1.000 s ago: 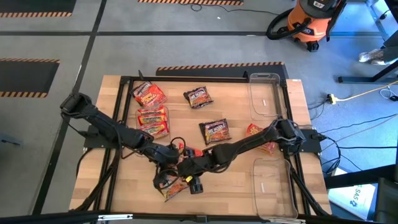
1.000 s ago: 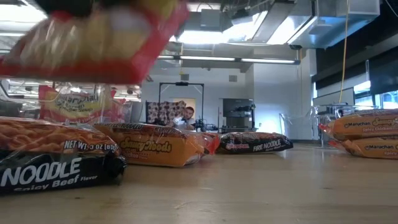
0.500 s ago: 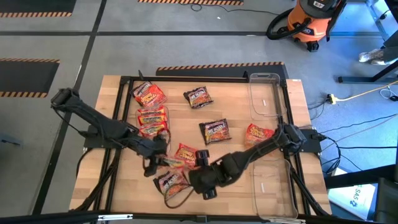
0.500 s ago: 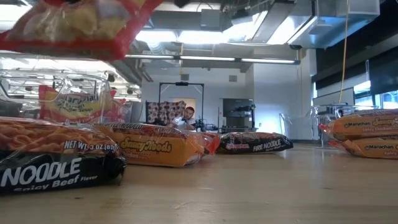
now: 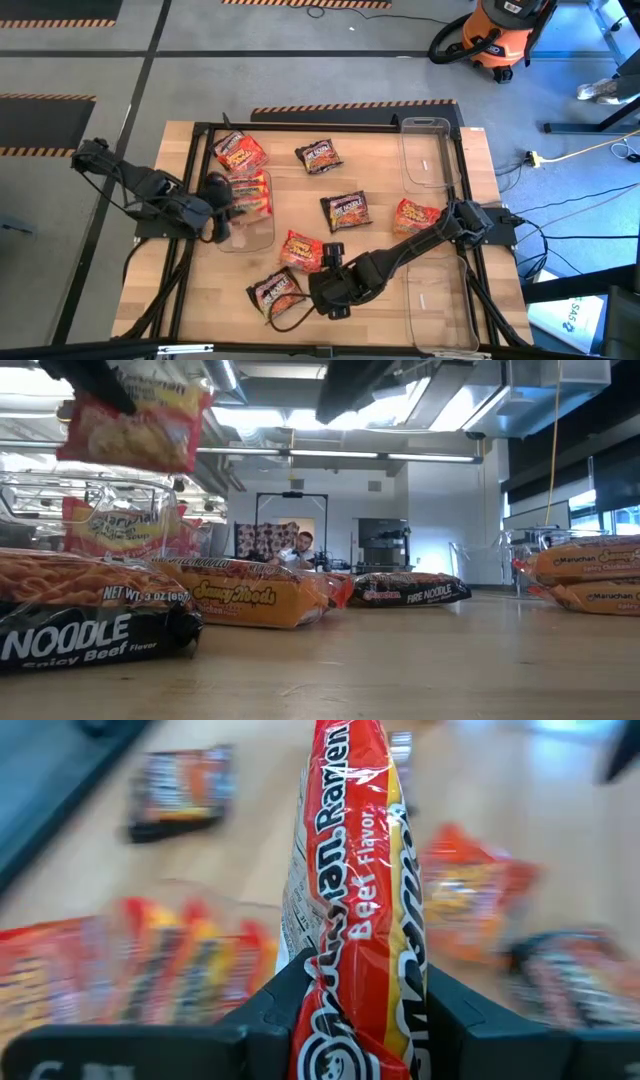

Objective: Sort Maruchan noodles
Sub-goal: Put the red noodle pack into the transparent bin

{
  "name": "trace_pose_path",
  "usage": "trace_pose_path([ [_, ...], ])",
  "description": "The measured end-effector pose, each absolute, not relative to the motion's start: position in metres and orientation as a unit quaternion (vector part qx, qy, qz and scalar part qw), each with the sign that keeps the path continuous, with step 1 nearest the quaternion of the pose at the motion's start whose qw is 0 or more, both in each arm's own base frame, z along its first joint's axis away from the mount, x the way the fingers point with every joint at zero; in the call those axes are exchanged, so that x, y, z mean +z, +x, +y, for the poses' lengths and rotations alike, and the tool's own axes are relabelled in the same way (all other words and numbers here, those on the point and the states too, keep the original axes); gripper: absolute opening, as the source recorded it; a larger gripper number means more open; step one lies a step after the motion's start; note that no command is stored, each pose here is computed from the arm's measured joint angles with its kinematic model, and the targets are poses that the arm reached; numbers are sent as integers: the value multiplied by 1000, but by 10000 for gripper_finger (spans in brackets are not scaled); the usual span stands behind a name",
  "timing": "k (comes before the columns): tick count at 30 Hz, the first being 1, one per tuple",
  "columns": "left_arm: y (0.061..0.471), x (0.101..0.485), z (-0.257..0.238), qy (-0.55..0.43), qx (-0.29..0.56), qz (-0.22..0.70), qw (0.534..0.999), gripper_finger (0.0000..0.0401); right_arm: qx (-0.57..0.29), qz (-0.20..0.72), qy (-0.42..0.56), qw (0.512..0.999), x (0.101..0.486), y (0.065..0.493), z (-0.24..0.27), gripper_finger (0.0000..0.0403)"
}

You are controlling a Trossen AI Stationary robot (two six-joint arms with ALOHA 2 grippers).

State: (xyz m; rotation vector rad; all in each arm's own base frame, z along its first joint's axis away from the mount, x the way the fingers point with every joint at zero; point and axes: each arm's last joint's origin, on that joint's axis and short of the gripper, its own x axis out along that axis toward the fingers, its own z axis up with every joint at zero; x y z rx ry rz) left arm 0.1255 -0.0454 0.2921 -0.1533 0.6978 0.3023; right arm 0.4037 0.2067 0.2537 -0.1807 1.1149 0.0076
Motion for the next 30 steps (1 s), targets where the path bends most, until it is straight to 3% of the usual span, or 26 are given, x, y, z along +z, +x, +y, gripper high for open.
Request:
trace_pose_path([
  [13, 132, 239, -49, -92, 177, 384, 902, 109, -6, 535, -64, 843, 207, 402, 206, 255],
  [30, 141, 191, -48, -109, 197, 421, 879, 110, 5, 523, -65, 850, 201, 404, 207, 255],
])
